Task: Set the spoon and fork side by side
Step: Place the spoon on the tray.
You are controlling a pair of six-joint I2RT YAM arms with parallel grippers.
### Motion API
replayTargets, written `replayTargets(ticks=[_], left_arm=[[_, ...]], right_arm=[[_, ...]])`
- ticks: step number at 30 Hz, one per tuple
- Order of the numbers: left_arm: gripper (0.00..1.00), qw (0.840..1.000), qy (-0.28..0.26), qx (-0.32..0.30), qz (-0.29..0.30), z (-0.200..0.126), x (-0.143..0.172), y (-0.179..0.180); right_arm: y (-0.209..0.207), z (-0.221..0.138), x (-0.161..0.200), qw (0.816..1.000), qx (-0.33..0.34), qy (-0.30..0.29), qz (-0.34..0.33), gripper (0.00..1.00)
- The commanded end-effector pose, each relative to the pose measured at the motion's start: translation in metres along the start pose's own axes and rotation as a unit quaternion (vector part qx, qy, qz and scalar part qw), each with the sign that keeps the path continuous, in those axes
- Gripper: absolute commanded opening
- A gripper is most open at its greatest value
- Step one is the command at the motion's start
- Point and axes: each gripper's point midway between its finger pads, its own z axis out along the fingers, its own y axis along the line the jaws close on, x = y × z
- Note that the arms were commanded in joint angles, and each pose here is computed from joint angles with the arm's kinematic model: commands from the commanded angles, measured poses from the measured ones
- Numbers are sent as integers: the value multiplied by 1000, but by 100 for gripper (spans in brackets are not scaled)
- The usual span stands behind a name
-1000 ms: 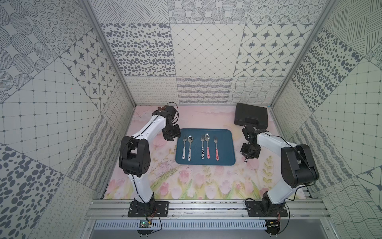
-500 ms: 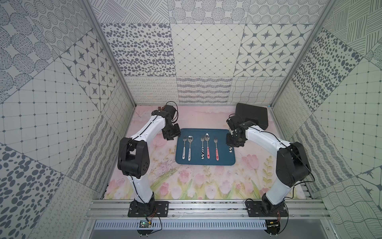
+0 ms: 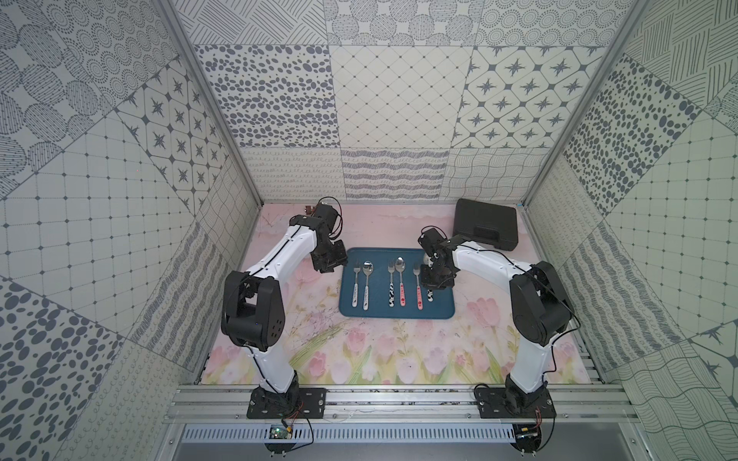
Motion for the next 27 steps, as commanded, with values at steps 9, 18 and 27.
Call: replayTargets(ticks=[9, 18, 27], left_arm=[[48, 1000, 7, 3, 6, -2, 3, 0], [48, 1000, 11, 0, 6, 3, 3, 1], [48, 1000, 14, -2, 4, 6, 3, 2]], right_arm=[[-10, 9, -4, 1000, 22, -5, 18, 15], [-8, 18, 4, 1000, 18, 12, 18, 15], [-3, 22, 11, 1000, 8, 21, 21, 15]])
